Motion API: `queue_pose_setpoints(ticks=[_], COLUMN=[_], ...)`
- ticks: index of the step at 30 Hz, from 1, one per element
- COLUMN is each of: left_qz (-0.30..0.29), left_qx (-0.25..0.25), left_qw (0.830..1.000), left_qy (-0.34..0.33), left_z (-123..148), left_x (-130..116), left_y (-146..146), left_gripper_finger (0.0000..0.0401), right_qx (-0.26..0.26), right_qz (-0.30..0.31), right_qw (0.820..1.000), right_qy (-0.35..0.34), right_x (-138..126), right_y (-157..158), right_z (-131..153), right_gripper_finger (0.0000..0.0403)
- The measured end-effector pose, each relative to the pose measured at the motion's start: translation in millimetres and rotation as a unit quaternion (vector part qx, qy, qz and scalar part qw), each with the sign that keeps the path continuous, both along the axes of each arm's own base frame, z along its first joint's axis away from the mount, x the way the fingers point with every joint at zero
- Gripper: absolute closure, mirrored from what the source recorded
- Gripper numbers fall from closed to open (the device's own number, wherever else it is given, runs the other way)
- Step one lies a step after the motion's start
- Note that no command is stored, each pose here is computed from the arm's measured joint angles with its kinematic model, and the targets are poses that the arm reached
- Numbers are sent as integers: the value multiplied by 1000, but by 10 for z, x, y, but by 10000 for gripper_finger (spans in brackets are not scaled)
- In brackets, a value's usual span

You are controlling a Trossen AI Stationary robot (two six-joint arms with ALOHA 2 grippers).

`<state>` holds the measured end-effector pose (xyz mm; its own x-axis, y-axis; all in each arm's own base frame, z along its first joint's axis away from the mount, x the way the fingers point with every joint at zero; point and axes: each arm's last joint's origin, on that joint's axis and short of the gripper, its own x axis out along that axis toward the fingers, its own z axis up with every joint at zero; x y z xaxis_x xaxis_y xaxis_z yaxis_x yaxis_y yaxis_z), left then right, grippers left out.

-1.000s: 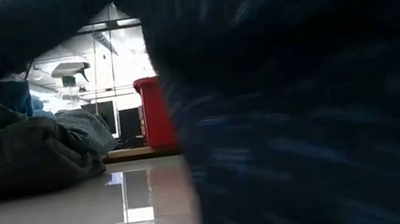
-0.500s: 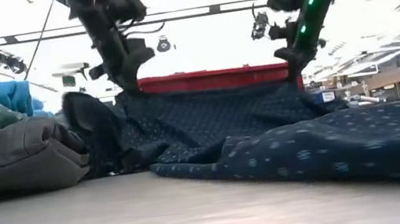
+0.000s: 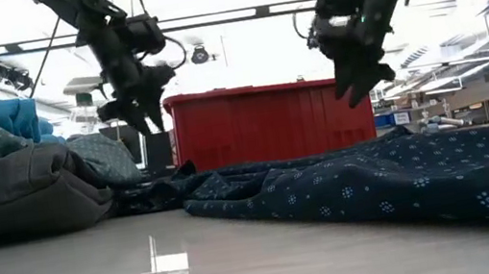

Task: Fold laundry
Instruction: Fold the blue shirt

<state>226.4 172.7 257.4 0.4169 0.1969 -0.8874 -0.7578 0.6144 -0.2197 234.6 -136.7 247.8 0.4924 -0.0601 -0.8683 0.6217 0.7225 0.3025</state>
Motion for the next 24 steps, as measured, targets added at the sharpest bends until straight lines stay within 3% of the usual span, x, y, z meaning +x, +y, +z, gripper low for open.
queue_pose_setpoints(ticks=[4,8,10,13,16,20,24], left_qz=[-109,-227,-257,-263,-255,-223,-219], left_qx=[-62,-56,-45,-33,-53,-128,-255], left_qw=[991,968,960,958,960,964,937], left_qy=[-56,-93,-98,-108,-100,-67,-98], left_z=[21,42,-5,-151,-441,-928,-1128], left_x=[277,618,772,997,1201,1354,1455], left_y=[-399,-998,-1302,-1679,-2017,-2453,-2864], left_gripper_finger=[224,238,244,247,248,248,248], right_qx=[20,50,64,85,98,109,106], right_qz=[86,143,153,153,160,190,231], right_qw=[996,988,986,983,979,964,934], right_qy=[-1,8,24,46,74,151,252], right_x=[85,10,-70,-191,-330,-581,-859], right_y=[494,910,1071,1301,1536,1785,1925], right_z=[6,-145,-293,-574,-850,-1059,-1023], right_gripper_finger=[186,201,208,218,229,240,243])
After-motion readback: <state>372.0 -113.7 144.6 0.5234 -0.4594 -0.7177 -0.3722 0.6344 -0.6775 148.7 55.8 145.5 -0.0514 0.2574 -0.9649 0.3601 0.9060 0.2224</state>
